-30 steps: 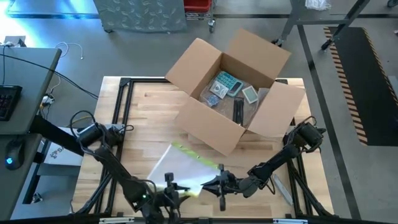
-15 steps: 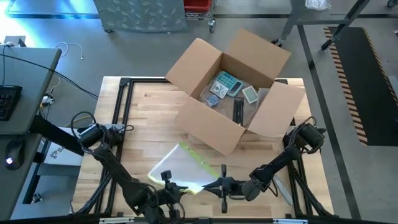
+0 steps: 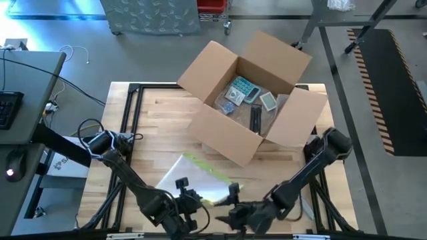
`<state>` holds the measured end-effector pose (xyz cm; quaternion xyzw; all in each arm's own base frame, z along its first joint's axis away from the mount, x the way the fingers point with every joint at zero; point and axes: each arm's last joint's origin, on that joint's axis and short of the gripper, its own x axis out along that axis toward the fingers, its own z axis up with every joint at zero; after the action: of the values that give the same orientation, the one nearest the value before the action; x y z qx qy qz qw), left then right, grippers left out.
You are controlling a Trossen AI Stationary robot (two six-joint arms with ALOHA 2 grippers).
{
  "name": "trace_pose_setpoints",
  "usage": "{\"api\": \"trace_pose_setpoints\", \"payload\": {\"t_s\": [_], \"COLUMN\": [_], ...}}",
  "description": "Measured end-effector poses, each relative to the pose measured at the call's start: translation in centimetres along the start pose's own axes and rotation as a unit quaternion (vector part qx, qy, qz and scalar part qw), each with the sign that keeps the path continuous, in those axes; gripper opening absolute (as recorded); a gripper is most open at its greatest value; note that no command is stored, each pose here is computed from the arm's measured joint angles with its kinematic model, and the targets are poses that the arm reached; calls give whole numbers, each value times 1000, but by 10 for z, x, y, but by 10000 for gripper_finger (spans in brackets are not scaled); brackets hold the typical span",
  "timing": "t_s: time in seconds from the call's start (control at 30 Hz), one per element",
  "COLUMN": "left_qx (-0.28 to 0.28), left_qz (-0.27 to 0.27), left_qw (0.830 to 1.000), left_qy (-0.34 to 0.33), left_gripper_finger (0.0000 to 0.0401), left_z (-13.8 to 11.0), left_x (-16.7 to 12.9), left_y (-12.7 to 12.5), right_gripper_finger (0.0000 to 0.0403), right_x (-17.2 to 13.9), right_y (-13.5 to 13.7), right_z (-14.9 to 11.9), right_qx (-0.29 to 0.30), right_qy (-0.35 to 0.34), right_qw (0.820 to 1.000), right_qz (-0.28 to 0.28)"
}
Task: Unpack boxes
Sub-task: Open the transparent zipper bag
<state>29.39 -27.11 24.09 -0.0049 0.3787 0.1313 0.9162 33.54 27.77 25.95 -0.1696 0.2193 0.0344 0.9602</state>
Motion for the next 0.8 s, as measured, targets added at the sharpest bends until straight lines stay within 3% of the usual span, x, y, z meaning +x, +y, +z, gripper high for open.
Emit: {"api": "trace_pose_setpoints", "payload": {"t_s": [0.17, 0.33, 0.53, 0.63, 0.8], "left_qx": [0, 3, 9, 8, 9], "left_qz": [-14, -21, -28, -38, -26], "left_qw": [1000, 1000, 999, 999, 997], "left_qy": [3, 7, 13, 27, 78], "left_gripper_finger": [12, 12, 17, 39, 95], "left_z": [0, -2, -5, -9, -25], "left_x": [-1, -2, -5, -9, -25], "left_y": [-3, -4, -7, -8, -5], "right_gripper_finger": [198, 149, 21, 6, 0], "right_x": [13, 35, 40, 41, 47], "right_y": [0, 0, 0, 0, 3], "right_z": [0, -16, -16, -23, -62], "right_qx": [-43, -53, -9, 47, 120], "right_qy": [30, 54, 47, 47, 67], "right_qw": [998, 996, 998, 996, 987], "right_qz": [-27, -42, -37, -53, -85]}}
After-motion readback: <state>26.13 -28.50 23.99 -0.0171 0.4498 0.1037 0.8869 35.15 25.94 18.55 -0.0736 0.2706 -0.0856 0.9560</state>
